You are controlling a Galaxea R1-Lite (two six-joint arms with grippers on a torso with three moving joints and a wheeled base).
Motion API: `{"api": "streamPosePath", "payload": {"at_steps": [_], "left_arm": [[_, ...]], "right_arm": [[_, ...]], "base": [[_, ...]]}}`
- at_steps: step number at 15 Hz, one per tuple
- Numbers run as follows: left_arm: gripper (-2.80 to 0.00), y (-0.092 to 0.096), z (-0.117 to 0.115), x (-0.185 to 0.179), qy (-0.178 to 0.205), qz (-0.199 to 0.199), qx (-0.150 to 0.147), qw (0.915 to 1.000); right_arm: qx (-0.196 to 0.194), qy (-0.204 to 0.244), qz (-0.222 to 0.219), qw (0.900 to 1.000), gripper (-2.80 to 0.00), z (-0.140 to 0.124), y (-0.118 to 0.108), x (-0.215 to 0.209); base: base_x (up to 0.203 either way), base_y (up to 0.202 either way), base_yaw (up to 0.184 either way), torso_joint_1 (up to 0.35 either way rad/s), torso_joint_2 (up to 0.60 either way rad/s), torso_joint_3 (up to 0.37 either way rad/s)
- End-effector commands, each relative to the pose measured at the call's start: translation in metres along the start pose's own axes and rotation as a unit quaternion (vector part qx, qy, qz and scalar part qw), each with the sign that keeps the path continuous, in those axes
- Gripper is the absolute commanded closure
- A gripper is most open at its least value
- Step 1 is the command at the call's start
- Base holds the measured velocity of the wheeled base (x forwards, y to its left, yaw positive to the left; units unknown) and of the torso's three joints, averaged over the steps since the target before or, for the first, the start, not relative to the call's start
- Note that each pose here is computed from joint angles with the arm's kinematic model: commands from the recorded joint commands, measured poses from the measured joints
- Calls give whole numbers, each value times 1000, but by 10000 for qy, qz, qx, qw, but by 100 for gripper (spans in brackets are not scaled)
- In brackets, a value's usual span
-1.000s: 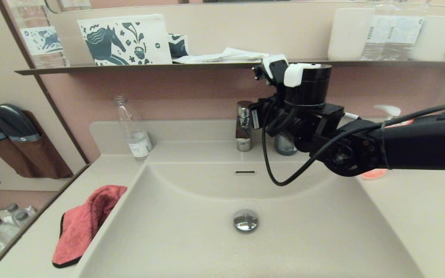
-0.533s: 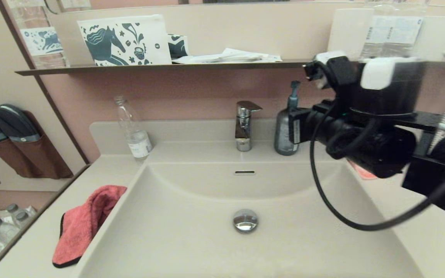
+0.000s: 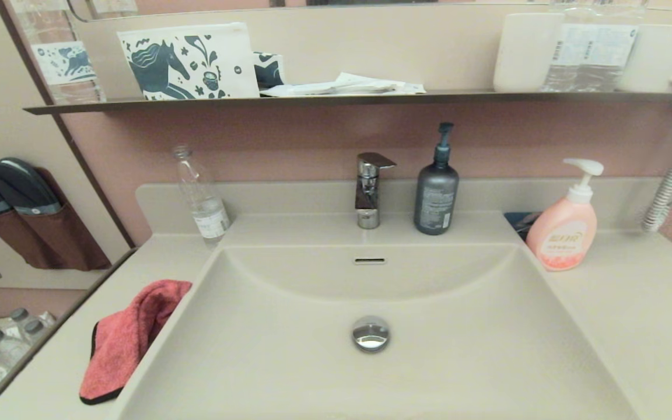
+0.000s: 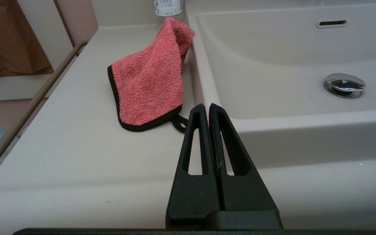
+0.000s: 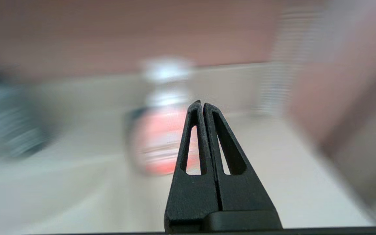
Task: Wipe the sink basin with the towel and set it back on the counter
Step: Pick up the cloth
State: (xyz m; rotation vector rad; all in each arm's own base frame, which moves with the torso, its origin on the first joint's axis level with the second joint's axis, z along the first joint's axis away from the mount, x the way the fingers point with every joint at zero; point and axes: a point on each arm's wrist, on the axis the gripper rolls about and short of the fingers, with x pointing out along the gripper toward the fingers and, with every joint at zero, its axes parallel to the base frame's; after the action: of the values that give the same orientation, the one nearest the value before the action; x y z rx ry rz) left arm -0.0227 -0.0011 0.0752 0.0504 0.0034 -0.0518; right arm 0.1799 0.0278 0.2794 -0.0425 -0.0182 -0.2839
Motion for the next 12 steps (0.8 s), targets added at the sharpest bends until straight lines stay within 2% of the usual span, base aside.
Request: {"api": "streamPosePath", "payload": {"at_steps": [1,4,7,12], "left_arm": [[0,0,0,0,-1,-2,2,10000],[0,0,0,0,-1,-2,5,10000],[0,0,0,0,-1,-2,8,10000],[0,0,0,0,-1,-2,1,10000]], "right_arm": [[277,-634,-620,9957,0,14,-44,-46],[339,-925,-358,9945,0,9,-66,-105],[327,-270,223,9989,0,-23,-73,-136],[462,-761,254,9957,0,-53,-88,-184]], "base": [[0,0,0,0,0,0],[0,0,0,0,0,0],[0,0,0,0,0,0],[0,0,0,0,0,0]]}}
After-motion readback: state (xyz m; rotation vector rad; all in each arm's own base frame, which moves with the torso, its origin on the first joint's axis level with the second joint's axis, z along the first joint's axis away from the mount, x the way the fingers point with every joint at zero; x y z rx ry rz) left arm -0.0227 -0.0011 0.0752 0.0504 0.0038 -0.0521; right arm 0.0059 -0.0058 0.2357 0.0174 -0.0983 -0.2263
